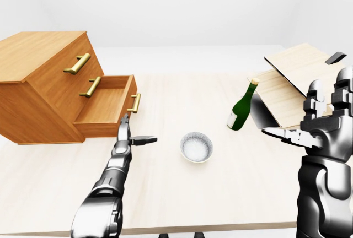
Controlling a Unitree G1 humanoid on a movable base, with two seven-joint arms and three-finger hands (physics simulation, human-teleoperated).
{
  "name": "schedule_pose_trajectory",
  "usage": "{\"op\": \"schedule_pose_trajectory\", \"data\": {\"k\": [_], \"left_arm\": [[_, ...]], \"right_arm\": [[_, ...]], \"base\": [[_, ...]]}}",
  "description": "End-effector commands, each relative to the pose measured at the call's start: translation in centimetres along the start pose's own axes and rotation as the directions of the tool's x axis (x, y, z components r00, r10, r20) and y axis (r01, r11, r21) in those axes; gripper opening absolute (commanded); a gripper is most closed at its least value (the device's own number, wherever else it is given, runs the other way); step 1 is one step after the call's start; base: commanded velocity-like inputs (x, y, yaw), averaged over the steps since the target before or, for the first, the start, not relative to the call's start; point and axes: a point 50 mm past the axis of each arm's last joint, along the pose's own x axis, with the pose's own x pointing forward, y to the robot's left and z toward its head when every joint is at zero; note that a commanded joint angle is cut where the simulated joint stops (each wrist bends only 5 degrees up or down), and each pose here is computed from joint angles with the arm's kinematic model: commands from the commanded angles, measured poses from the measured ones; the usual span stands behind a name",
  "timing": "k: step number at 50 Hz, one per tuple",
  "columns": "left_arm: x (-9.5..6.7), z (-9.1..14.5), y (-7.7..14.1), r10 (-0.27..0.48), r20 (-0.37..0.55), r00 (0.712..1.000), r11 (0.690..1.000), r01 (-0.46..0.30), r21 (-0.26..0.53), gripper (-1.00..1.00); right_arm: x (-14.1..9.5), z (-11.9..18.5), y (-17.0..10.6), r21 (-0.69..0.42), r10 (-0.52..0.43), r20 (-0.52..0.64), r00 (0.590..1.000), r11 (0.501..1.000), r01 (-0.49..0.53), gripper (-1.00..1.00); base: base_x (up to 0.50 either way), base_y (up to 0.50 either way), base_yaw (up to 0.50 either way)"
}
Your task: Close the bottom drawer of the cabinet.
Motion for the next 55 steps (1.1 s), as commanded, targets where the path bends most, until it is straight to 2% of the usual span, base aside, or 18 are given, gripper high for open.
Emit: {"op": "schedule_pose_trajectory", "data": {"k": [1,7,11,12,14,18,22,24,29,32,41,43,46,53,54,55], "left_arm": [[0.3,-0.2,2.1,0.105,-0.05,0.993,0.994,-0.107,-0.024,1.0],[0.6,0.8,4.1,0.216,-0.048,0.975,0.971,-0.22,-0.097,1.0],[0.6,1.6,6.0,0.316,-0.055,0.947,0.932,-0.321,-0.169,1.0],[0.5,1.7,6.6,0.356,-0.064,0.932,0.914,-0.362,-0.181,1.0],[0.5,1.8,7.3,0.387,-0.076,0.919,0.897,-0.394,-0.201,1.0],[0.2,1.7,8.9,0.481,-0.114,0.87,0.837,-0.493,-0.235,1.0],[-0.2,1.4,10.1,0.568,-0.15,0.809,0.775,-0.587,-0.234,1.0],[-0.5,1.2,10.9,0.615,-0.17,0.77,0.736,-0.638,-0.228,1.0],[-0.8,1.3,12.1,0.637,-0.176,0.75,0.714,-0.661,-0.231,1.0],[-0.8,1.3,12.2,0.642,-0.161,0.749,0.723,-0.662,-0.198,1.0],[-1.4,1.3,14.5,0.68,-0.203,0.704,0.658,-0.709,-0.254,1.0],[-1.5,1.3,14.6,0.681,-0.21,0.701,0.651,-0.712,-0.265,1.0],[-1.6,1.3,14.9,0.69,-0.196,0.697,0.658,-0.716,-0.231,1.0],[-1.5,1.2,14.7,0.685,-0.203,0.7,0.658,-0.714,-0.241,1.0],[-1.4,1.4,14.4,0.677,-0.214,0.704,0.648,-0.708,-0.28,1.0],[-1.4,1.4,14.4,0.675,-0.215,0.705,0.648,-0.707,-0.282,1.0]], "right_arm": [[0.0,-0.2,0.1,0.002,0.006,-0.006,1.0,1.0,-0.006,1.0],[0.0,-0.2,0.2,0.004,0.01,-0.01,1.0,1.0,-0.01,1.0],[0.1,-0.4,0.3,0.003,0.014,-0.016,1.0,1.0,-0.014,1.0],[0.1,-0.3,0.2,0.003,0.014,-0.01,1.0,1.0,-0.014,1.0],[0.1,-0.1,0.3,0.004,0.014,-0.002,1.0,1.0,-0.014,1.0],[0.0,-0.2,0.3,0.004,0.015,-0.008,1.0,1.0,-0.015,1.0],[0.0,0.0,0.3,0.006,0.015,0.0,1.0,1.0,-0.015,1.0],[0.0,-0.1,0.3,0.006,0.015,-0.002,1.0,1.0,-0.015,1.0],[0.0,0.1,0.3,0.008,0.016,0.004,1.0,1.0,-0.016,1.0],[0.0,0.1,0.3,0.009,0.016,0.004,1.0,1.0,-0.016,1.0],[0.0,0.0,0.3,0.012,0.016,0.002,1.0,1.0,-0.016,1.0],[0.0,0.0,0.3,0.012,0.017,0.003,1.0,1.0,-0.017,1.0],[0.0,0.0,0.3,0.013,0.017,0.003,1.0,1.0,-0.017,1.0],[0.0,0.1,0.3,0.015,0.016,0.004,1.0,1.0,-0.016,1.0],[0.0,0.0,0.3,0.016,0.016,0.003,1.0,1.0,-0.016,1.0],[0.0,0.0,0.3,0.016,0.016,0.003,1.0,1.0,-0.016,1.0]], "base": [[0.0,0.0,0.0],[0.0,0.0,0.0],[0.0,0.0,0.0],[0.0,0.0,0.0],[0.0,0.0,0.0],[0.0,0.0,0.0],[0.0,0.0,0.0],[0.0,0.0,0.0],[0.0,0.0,0.0],[0.0,0.0,0.0],[0.0,0.0,0.0],[0.0,0.0,0.0],[0.0,0.0,0.0],[0.0,0.0,0.0],[0.0,0.0,0.0],[0.0,0.0,0.0]]}}
